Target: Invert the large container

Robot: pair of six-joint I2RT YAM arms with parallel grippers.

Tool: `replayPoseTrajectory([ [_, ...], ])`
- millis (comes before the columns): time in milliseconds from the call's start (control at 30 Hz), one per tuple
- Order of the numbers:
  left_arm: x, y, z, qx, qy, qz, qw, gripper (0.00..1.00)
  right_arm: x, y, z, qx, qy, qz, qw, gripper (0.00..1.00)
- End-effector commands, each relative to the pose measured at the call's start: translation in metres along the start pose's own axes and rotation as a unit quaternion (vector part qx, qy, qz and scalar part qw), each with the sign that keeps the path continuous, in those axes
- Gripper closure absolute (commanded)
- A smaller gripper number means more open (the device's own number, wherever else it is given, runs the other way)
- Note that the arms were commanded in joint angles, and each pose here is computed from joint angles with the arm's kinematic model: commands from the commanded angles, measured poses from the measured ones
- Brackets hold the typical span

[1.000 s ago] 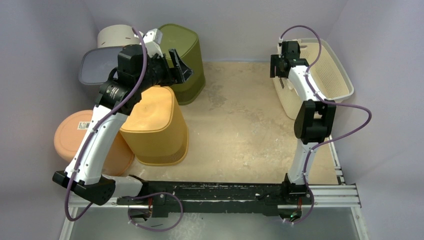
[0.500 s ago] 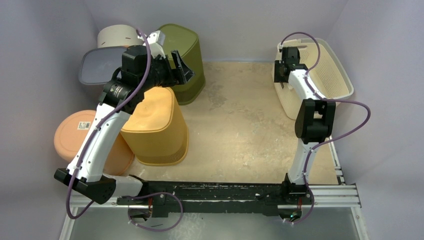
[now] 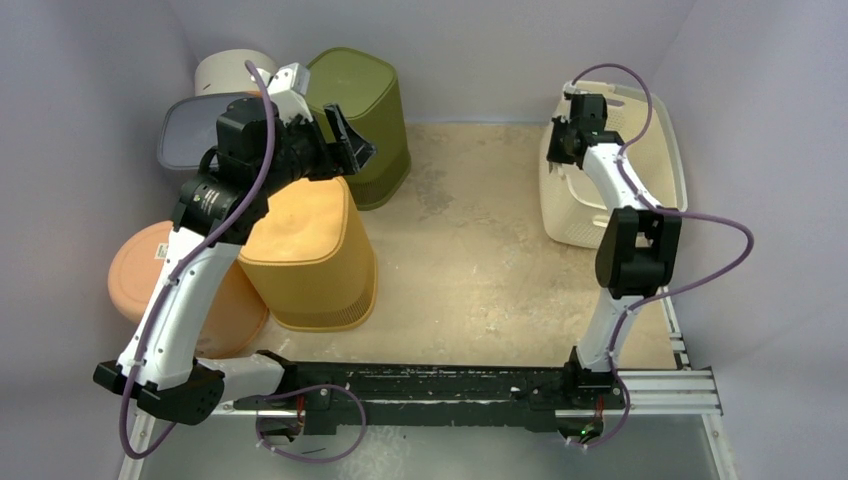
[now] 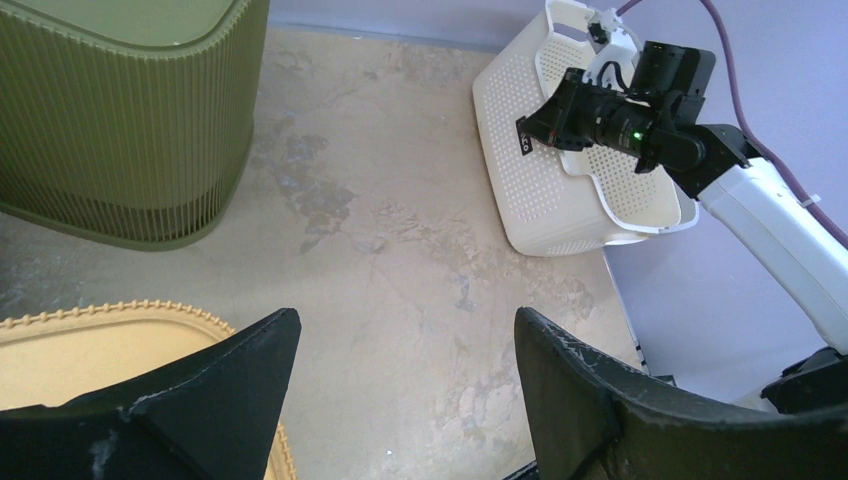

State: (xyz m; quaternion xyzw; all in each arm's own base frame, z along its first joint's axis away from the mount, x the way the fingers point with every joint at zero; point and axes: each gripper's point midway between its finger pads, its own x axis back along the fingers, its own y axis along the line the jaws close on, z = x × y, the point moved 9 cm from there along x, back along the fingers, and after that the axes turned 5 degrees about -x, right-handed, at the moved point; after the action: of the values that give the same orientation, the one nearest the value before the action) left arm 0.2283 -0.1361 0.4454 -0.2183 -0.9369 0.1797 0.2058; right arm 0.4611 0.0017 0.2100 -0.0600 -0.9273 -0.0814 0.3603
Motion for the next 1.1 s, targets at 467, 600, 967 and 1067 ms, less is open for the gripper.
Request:
replayPoseTrajectory([
  [467,0.067,-0.023,-0.042,-0.024,-0.084,0.022,0.996,0.24,0.224,0.149,-0.052,-0.340,-0.250,-0.517,0.745,1.00],
  [600,0.072,-0.024,-0.043,-0.025,-0.084,0.021,0.996,0.24,0.231,0.144,-0.038,-0.378,-0.255,-0.555,0.696,1.00],
  [967,0.079,-0.029,-0.056,-0.043,-0.084,0.016,0.995,0.24,0.252,0.154,-0.007,-0.439,-0.262,-0.684,0.520,1.00],
  [1067,0.078,-0.030,-0.057,-0.040,-0.084,0.019,0.995,0.24,0.253,0.153,-0.002,-0.455,-0.255,-0.716,0.464,1.00],
])
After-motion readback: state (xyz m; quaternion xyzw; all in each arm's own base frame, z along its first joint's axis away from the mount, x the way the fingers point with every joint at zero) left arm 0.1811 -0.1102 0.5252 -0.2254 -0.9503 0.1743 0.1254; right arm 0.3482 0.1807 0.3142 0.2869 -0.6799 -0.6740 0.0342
